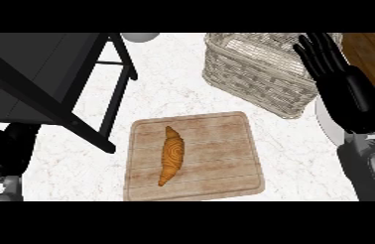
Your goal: Pick the croissant from the cutting board and place it in the basket
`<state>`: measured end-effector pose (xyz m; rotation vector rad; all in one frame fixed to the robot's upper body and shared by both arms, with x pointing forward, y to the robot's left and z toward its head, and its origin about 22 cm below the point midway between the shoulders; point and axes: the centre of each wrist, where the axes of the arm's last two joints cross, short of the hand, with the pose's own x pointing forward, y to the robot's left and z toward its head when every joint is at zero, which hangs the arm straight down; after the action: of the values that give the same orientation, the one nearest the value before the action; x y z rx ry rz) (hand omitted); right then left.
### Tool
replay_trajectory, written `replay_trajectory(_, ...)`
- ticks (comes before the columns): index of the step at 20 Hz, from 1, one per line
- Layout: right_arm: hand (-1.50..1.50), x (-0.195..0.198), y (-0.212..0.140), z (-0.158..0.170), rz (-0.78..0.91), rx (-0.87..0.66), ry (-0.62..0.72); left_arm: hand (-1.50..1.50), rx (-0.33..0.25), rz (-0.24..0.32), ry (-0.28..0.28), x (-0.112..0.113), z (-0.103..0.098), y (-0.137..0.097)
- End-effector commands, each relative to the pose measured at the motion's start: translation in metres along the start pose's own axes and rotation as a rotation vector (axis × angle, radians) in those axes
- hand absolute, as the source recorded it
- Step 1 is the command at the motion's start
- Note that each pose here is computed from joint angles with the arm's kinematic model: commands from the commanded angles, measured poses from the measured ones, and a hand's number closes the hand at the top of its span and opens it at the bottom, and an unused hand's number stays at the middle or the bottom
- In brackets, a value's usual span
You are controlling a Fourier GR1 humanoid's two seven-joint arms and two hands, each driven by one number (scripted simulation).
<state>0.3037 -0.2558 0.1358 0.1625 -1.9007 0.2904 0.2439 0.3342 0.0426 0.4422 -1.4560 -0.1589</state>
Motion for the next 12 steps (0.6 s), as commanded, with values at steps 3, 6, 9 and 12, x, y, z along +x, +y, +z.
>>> replay_trajectory(3, 1.5, 0.007, 0.09, -0.029, -0.046, 0.157, -0.016, 0.0, -0.112, 0.11, 0.167, -0.016, 0.012, -0.05)
replay_trajectory(6, 1.5, 0.015, 0.155, -0.049, -0.1, 0.275, 0.007, 0.0, -0.2, 0.186, 0.35, -0.053, 0.03, -0.073)
replay_trajectory(9, 1.5, 0.004, 0.229, -0.032, -0.025, 0.531, 0.001, 0.0, -0.259, 0.161, 0.396, -0.061, 0.033, -0.07)
replay_trajectory(12, -1.5, -0.005, 0.264, -0.012, 0.148, 0.503, 0.006, 0.0, -0.262, 0.188, 0.422, -0.063, 0.033, -0.083)
